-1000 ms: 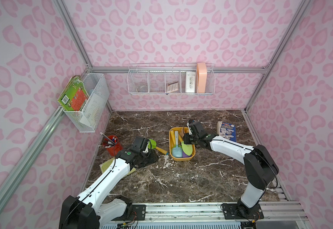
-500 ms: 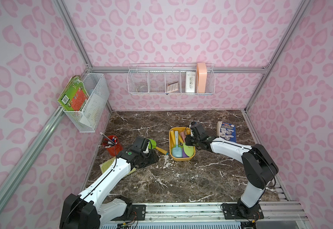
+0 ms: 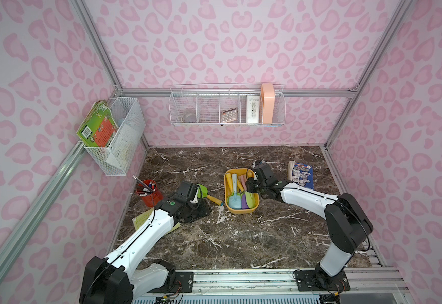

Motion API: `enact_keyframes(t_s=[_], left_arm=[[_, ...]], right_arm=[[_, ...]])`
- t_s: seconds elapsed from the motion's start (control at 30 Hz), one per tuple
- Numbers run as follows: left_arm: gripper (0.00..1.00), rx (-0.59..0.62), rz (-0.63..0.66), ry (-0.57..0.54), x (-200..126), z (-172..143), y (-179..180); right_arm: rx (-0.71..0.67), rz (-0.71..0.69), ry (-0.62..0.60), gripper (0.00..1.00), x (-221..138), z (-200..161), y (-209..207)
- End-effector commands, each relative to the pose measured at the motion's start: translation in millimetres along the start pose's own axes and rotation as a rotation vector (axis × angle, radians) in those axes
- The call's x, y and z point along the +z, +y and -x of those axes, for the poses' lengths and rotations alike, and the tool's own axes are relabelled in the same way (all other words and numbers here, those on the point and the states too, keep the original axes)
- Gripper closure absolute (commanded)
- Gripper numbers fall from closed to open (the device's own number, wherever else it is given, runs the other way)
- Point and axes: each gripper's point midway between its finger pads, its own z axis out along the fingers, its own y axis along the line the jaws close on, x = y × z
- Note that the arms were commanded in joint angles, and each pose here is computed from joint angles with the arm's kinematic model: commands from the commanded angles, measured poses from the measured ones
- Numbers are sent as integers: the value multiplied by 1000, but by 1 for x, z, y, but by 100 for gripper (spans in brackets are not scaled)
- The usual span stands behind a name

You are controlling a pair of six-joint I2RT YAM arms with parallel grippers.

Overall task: Put the shovel into the storage box
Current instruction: Place the shovel in the storage box, then adjust the shovel at the center of the board.

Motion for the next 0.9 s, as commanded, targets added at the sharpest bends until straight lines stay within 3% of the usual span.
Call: enact_keyframes(t_s=[0.0, 0.33, 0.87], left_arm=[[44, 2, -12, -7, -2, 2, -4], [44, 15, -6, -8, -3, 6, -6], [46, 10, 67, 4, 22, 36, -13]], right_arm=[[2, -3, -11, 68, -3, 4, 2], [-38, 61, -51, 68, -34, 8, 23], [-57, 148, -66, 65, -83, -33, 16]])
